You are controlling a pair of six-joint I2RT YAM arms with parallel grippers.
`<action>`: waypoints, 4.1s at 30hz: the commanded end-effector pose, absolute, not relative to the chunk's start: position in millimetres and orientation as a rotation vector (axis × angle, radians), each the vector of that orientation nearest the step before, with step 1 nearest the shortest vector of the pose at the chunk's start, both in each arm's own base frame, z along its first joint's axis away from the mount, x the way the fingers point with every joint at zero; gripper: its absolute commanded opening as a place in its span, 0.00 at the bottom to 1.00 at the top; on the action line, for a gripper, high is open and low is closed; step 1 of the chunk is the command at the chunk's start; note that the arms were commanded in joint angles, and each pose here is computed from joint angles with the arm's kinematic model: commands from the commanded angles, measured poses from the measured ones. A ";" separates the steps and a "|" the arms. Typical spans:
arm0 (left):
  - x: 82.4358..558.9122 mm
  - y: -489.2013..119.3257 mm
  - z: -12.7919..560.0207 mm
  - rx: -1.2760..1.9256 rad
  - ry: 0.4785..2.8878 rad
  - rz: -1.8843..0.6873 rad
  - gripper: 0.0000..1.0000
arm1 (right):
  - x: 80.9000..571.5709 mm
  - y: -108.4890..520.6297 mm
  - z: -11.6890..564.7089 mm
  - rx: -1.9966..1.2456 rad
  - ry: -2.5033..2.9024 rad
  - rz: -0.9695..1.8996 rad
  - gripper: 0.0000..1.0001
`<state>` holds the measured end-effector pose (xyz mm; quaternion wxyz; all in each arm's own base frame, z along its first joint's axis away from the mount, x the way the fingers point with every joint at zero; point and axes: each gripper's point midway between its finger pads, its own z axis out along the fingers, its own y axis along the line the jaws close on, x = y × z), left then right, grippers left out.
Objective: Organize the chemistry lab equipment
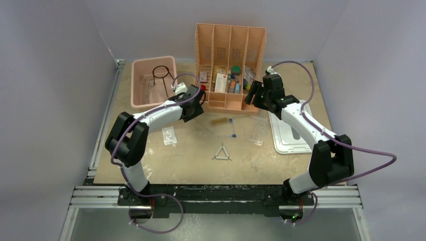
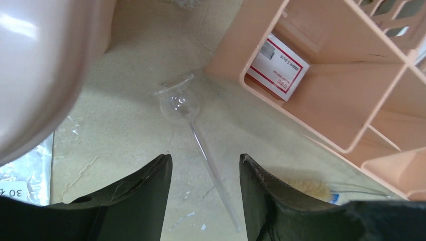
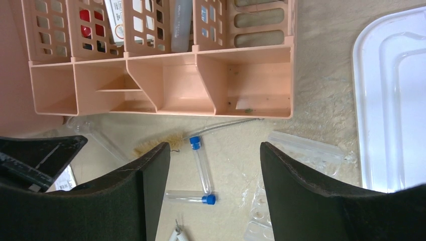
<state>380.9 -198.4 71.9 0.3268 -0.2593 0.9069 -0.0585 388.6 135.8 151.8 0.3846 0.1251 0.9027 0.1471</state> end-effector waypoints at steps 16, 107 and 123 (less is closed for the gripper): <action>397.5 -216.8 51.0 -0.657 2.336 -0.074 0.41 | 395.9 134.6 169.1 0.301 2.227 0.367 0.68; 526.9 38.4 201.3 -0.263 2.266 0.140 0.00 | 437.7 128.7 185.3 0.309 2.191 0.252 0.68; 524.7 54.6 123.8 -0.201 2.437 0.287 0.01 | 442.3 132.7 178.6 0.345 2.211 0.268 0.67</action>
